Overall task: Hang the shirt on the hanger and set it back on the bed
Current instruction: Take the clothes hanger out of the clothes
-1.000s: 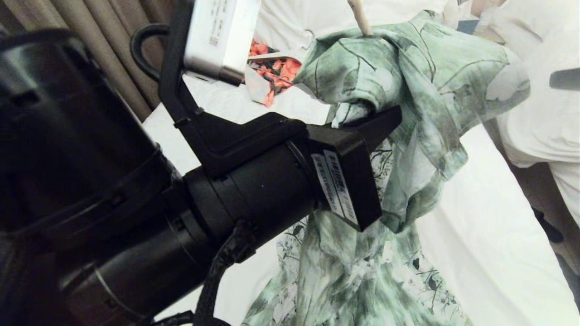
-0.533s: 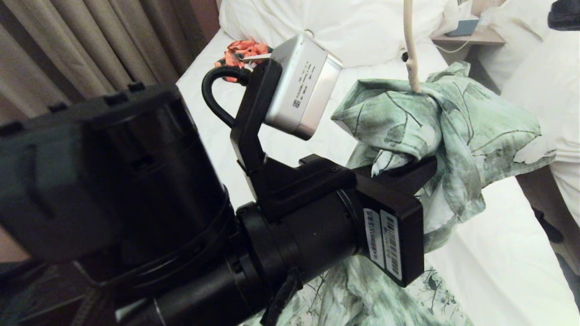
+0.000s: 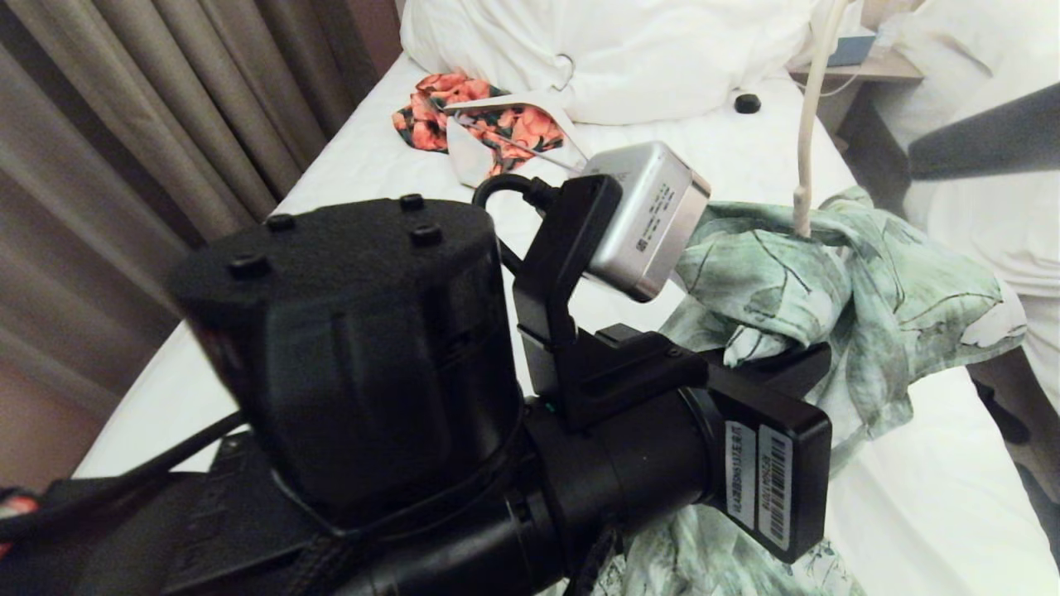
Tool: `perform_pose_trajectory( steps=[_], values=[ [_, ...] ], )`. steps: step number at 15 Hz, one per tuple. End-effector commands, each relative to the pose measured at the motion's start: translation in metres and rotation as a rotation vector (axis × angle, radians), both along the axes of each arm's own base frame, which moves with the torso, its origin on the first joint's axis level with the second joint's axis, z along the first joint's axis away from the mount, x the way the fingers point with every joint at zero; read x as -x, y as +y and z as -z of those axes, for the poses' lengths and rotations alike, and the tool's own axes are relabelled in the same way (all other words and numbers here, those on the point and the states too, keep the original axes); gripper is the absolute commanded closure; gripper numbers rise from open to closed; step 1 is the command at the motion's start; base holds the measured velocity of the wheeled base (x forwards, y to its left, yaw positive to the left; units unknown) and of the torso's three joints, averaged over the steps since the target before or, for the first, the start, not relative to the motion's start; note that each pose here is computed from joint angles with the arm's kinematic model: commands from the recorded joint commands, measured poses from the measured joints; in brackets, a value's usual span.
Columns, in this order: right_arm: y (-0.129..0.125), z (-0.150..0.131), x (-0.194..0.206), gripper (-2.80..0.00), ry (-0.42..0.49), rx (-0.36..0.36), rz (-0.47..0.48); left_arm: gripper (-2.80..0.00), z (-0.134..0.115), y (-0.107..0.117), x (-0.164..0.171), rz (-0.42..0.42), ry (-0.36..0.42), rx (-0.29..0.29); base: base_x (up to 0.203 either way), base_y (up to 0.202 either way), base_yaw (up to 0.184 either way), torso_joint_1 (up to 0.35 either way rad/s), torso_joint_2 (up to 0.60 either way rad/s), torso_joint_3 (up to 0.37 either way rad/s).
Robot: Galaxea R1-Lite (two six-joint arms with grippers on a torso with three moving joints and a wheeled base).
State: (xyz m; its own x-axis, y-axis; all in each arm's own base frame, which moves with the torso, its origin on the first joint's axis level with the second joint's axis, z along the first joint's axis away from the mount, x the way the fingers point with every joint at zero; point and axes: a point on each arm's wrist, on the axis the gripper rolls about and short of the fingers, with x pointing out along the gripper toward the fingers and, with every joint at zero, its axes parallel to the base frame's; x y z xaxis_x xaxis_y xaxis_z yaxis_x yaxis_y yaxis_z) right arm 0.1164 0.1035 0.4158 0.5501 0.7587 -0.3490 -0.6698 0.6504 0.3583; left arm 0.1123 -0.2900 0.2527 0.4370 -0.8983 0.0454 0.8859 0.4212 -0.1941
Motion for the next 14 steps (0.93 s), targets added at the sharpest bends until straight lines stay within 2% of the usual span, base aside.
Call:
perform_pose_trajectory(
  steps=[1,4,8,11,14],
  values=[
    [-0.005,0.001,0.006,-2.8,0.002,0.001,-0.004,0.0,0.011,-0.011,-0.004,-0.003,0.012,-0.028,0.0,0.0,0.0,0.0,0.0,0.0],
    [-0.011,0.001,0.014,-2.8,-0.03,0.018,-0.017,0.0,0.019,-0.02,-0.009,-0.008,0.022,-0.047,0.0,0.0,0.0,0.0,0.0,0.0],
    [-0.007,0.013,0.01,-2.8,-0.04,0.089,-0.049,0.0,0.017,-0.018,-0.011,-0.012,0.019,-0.04,0.0,0.0,0.0,0.0,0.0,0.0],
    [-0.001,0.015,0.009,-2.8,-0.075,0.072,-0.08,0.0,0.015,-0.016,-0.01,-0.013,0.015,-0.033,0.0,0.0,0.0,0.0,0.0,0.0],
    [0.007,0.013,0.002,-2.8,-0.145,0.019,-0.082,0.0,0.013,-0.015,-0.009,-0.012,0.013,-0.029,0.0,0.0,0.0,0.0,0.0,0.0]
  ],
)
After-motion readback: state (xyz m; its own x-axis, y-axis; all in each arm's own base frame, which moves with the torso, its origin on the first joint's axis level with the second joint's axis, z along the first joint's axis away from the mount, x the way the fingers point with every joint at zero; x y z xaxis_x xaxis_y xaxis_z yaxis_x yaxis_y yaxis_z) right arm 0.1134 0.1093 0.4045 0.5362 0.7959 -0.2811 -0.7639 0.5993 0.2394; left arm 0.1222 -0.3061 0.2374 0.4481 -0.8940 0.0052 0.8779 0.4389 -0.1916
